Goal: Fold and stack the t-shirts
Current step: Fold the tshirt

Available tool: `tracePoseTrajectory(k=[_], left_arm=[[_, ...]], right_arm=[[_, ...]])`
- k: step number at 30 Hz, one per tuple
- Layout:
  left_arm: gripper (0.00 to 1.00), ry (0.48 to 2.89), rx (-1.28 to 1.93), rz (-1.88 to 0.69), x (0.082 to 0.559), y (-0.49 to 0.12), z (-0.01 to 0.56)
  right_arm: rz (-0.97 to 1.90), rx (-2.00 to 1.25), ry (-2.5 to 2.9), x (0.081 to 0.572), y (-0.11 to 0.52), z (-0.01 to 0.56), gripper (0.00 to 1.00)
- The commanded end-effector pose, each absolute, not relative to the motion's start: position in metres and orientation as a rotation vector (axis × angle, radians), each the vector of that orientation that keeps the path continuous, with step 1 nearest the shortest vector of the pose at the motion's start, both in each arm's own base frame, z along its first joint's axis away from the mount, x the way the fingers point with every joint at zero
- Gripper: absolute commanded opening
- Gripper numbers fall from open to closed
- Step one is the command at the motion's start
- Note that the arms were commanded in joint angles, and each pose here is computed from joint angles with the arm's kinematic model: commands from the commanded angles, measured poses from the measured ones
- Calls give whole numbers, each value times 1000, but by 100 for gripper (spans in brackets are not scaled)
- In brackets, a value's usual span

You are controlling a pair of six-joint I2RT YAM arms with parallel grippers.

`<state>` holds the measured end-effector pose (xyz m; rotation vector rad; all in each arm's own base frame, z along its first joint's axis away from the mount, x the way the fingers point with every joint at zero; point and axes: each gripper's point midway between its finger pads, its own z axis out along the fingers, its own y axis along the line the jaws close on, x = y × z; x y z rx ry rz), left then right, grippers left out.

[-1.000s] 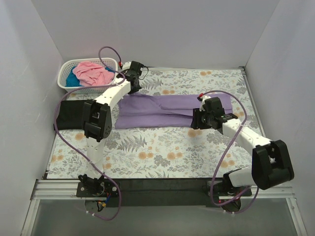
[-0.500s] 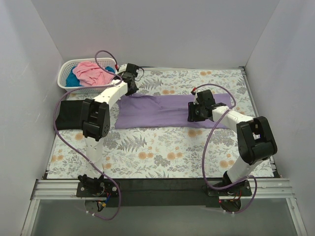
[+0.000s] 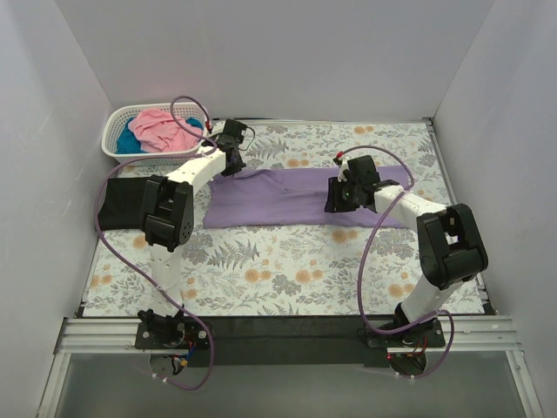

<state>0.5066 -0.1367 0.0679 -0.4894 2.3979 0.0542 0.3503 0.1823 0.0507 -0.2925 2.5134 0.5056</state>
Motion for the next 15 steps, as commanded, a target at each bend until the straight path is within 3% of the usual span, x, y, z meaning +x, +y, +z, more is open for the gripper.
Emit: tracePoseTrajectory(k=[1,9,15], left_arm=[[2,2298,-490,-3,511,-136,117],[2,2285,-495,-26,513,-138,124],[2,2298,-500,-40,514,-141,121]], right_arm=[[731,-391,2255,387,226,119,40],[950,-426,2129,444,284,133,39],[1039,-409,2118,475,311,111,39]])
